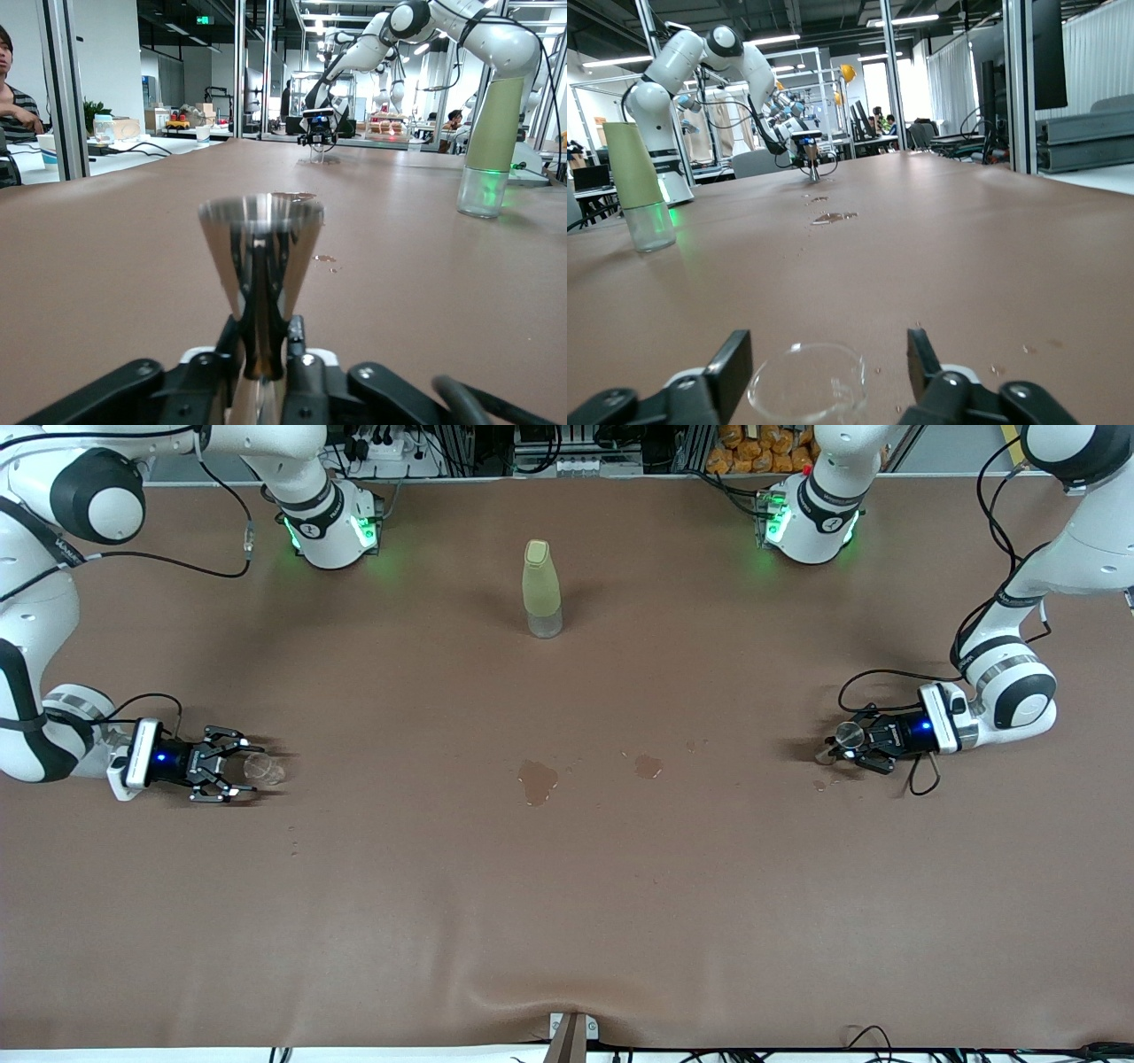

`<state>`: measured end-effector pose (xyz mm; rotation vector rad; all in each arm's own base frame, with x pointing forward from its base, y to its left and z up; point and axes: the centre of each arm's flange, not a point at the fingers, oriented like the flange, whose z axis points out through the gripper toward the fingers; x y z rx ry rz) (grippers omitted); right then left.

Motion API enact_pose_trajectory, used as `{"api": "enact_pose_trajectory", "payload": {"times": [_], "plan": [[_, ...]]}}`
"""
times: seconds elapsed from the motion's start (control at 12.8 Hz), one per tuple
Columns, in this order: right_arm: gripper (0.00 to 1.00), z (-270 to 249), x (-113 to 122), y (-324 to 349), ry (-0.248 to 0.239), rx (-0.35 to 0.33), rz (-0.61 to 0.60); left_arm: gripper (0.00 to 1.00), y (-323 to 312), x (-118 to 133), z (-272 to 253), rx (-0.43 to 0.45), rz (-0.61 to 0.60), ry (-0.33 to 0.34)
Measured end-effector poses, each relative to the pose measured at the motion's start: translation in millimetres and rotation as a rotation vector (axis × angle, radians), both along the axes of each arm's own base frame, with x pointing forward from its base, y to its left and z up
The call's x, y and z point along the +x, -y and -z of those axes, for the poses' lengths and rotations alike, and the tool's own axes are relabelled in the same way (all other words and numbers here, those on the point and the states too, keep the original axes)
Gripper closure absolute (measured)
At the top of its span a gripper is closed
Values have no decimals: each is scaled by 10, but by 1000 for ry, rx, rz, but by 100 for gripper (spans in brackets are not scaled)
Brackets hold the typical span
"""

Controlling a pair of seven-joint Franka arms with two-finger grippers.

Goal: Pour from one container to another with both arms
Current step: 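Lower the beaker and jigger onto the table with both grippers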

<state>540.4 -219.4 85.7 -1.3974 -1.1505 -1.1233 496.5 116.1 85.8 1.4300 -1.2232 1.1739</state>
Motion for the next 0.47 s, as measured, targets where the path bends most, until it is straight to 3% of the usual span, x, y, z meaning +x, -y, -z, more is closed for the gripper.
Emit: {"api": "enact_pose_trajectory", "payload": {"times": [0.08,0.16,0.23,0.47], "plan": [[4,-62,29,12,-5,11,-8,62,5,-2,3,-5,2,-1],[0,-131,56,45,-36,10,-11,62,10,-4,1,-11,4,-1],[0,-210,71,86,-97,7,-16,56,14,-6,3,-14,5,-1],[0,-660,228,207,-274,-23,-29,22,9,-2,-2,-18,9,1]]}}
